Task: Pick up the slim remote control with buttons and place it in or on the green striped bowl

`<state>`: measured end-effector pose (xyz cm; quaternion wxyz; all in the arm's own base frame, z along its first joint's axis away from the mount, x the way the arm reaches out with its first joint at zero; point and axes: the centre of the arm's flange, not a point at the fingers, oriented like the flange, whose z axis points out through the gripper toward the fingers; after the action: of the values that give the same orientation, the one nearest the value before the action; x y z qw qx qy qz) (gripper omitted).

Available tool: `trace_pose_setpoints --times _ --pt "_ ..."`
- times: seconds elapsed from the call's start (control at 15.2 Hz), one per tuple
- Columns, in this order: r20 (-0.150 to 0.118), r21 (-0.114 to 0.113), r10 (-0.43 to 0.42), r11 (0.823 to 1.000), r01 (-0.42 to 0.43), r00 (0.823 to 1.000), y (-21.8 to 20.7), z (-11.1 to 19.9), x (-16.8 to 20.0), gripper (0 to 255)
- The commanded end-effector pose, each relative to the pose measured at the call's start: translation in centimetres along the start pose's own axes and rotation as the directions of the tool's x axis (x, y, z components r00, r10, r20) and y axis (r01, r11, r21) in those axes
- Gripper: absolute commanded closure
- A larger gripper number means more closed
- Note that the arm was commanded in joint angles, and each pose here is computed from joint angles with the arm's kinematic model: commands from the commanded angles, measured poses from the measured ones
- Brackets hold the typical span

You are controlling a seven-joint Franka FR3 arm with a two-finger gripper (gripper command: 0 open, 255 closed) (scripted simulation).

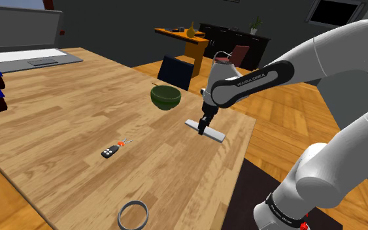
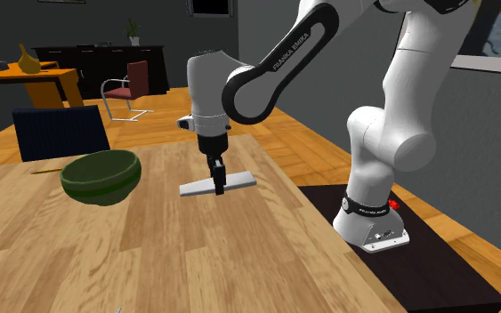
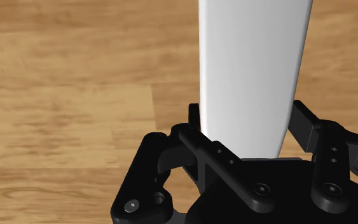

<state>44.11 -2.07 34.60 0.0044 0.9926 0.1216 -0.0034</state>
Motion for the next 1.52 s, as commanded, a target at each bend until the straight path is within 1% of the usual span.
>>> trace_pose_setpoints --times 0.0,0.26,1.45 --pt "0.000 0.000 0.000 1.000 0.000 1.000 0.0 0.0 0.0 255" --pt "0.000 0.000 0.000 1.000 0.000 1.000 0.0 0.0 0.0 255" --pt "0.000 0.000 0.000 1.000 0.000 1.000 0.1 -9.5 -0.1 255"
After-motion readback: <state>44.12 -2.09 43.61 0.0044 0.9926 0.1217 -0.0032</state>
